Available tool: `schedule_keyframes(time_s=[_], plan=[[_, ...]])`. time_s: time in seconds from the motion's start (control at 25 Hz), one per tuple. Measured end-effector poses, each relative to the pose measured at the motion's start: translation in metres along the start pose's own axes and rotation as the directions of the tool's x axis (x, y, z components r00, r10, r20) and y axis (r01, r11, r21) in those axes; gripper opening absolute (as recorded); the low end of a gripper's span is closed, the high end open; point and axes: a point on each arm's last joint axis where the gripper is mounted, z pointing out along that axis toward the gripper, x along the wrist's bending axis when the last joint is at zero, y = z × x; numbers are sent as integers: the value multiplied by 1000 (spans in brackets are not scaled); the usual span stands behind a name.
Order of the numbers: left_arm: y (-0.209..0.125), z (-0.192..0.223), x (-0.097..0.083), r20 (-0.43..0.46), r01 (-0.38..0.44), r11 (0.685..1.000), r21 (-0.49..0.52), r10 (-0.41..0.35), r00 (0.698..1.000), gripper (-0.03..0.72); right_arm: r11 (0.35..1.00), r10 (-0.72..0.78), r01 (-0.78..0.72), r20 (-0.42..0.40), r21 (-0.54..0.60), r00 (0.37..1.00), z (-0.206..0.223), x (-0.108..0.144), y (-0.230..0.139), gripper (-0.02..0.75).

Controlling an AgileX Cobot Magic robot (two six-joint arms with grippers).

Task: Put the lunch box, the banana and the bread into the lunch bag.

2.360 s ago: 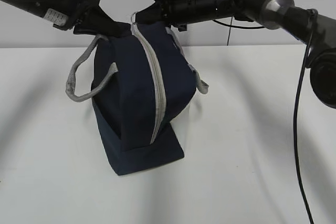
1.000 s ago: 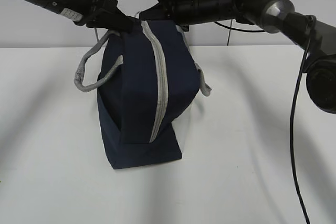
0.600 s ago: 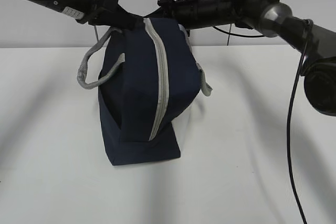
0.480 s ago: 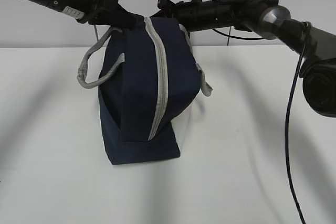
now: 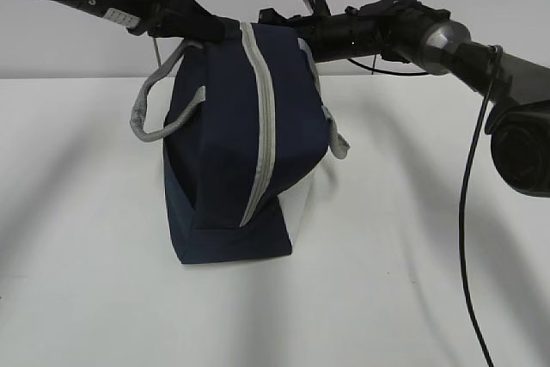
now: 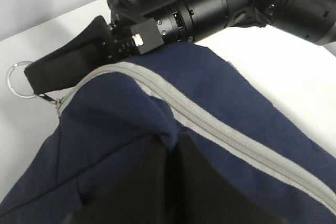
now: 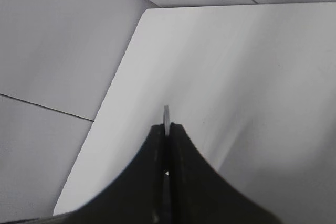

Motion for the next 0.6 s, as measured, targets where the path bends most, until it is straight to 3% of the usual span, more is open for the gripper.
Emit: schedule_keyframes(time_s=[0.36,0.44,0.6], plan=[[0,0,-1,10,28,1000,5,-28,1000,9,1000,-14,14,5,-6,1000,-2,4,4,3],[0,0,-2,24,50,999,7,-51,998,14,1000,-24,24,19,-20,1000,-4,6,7,81],[0,0,-3,31,73,997,7,-73,997,78,998,-42,43,25,-45,999,-11,14,17,377]])
